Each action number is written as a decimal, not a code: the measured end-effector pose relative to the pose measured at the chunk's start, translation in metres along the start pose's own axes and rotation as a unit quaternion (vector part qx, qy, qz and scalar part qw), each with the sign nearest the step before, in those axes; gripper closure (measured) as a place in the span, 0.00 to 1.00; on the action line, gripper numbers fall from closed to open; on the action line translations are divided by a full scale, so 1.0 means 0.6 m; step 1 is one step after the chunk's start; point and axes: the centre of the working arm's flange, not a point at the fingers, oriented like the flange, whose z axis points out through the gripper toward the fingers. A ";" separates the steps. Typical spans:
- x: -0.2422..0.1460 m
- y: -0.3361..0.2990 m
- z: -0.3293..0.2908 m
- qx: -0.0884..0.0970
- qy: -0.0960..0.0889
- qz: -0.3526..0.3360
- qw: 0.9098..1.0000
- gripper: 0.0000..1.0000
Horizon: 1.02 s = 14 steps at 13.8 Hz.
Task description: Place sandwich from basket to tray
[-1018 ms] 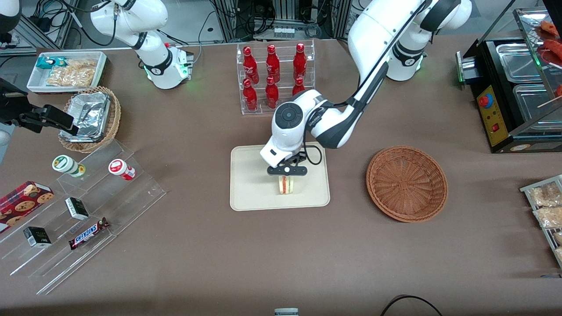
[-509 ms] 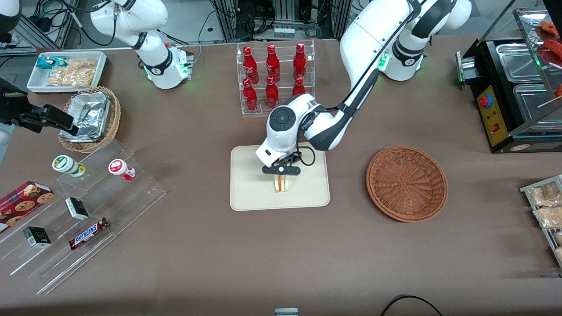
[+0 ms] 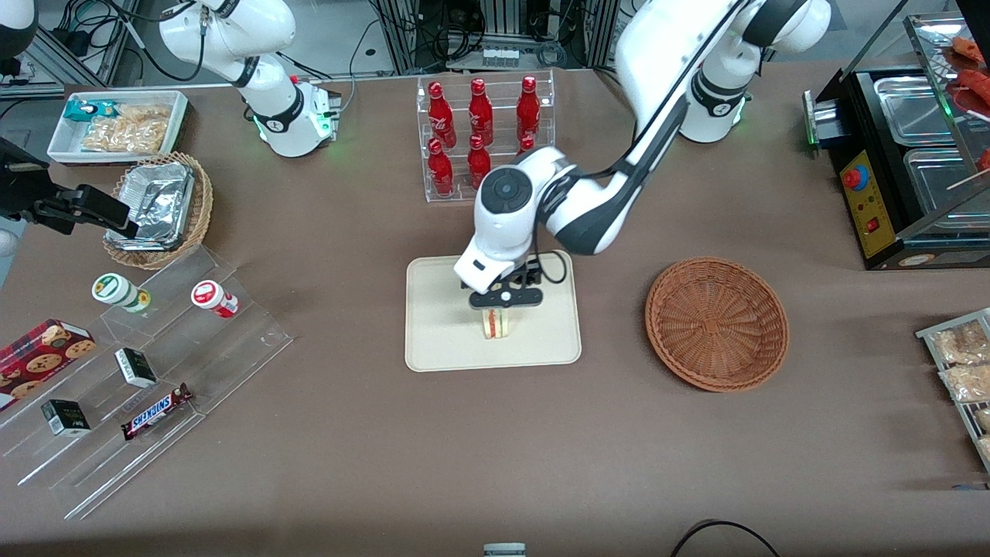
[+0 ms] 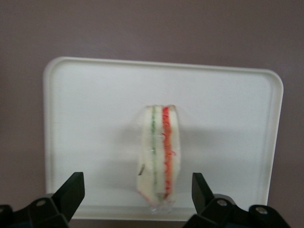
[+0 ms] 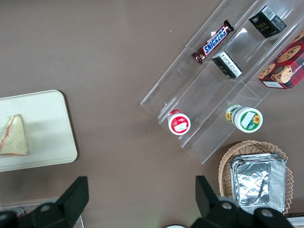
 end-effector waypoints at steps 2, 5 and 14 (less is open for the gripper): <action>0.046 -0.078 -0.109 0.021 0.001 -0.049 0.999 0.00; 0.115 -0.227 -0.243 0.039 0.004 -0.121 0.992 0.00; 0.194 -0.548 -0.374 0.075 -0.036 -0.126 0.988 0.00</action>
